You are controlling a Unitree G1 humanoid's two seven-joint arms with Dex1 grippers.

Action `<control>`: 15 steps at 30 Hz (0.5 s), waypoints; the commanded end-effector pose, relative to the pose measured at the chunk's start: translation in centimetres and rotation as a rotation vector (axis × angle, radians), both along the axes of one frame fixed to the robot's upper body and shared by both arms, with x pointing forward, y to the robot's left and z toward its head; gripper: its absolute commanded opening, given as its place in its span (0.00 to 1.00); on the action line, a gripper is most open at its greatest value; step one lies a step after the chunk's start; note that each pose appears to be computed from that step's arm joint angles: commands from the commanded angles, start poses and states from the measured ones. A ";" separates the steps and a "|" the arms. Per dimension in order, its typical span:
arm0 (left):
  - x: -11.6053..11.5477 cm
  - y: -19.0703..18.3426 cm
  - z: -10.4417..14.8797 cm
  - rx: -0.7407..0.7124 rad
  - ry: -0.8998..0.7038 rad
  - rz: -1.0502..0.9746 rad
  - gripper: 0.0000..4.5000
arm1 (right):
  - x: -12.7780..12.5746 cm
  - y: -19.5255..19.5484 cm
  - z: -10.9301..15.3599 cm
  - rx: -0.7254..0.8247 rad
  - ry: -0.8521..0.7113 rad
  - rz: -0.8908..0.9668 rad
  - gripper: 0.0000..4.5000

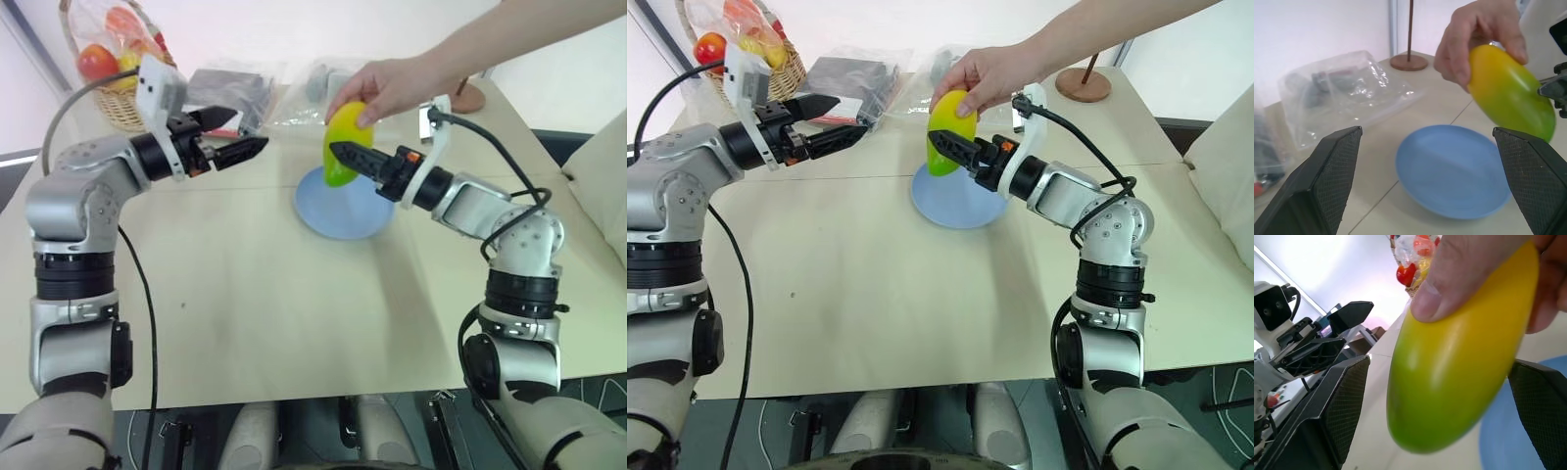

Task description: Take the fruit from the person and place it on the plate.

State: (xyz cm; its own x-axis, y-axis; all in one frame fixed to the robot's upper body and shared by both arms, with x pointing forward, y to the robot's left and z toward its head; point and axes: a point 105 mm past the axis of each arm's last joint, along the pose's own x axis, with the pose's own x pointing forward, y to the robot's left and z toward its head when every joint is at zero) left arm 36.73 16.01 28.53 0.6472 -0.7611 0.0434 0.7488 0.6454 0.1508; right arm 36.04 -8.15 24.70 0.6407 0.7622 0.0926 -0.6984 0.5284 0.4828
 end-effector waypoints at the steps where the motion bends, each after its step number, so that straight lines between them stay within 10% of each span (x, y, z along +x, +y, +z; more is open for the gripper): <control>1: -1.0 0.6 2.2 -0.004 -0.096 0.011 1.00 | -0.2 0.7 1.4 0.024 -0.038 0.034 0.99; 7: -1.2 0.8 2.2 0.005 -0.107 0.022 1.00 | 0.2 1.0 1.5 0.026 -0.041 0.034 0.99; 12: -1.9 0.8 1.9 0.013 -0.099 0.008 1.00 | 0.5 1.1 1.9 0.027 -0.053 0.027 0.59; 15: -2.3 0.8 1.6 0.018 -0.090 -0.005 1.00 | 0.6 1.1 1.9 0.027 -0.056 0.025 0.54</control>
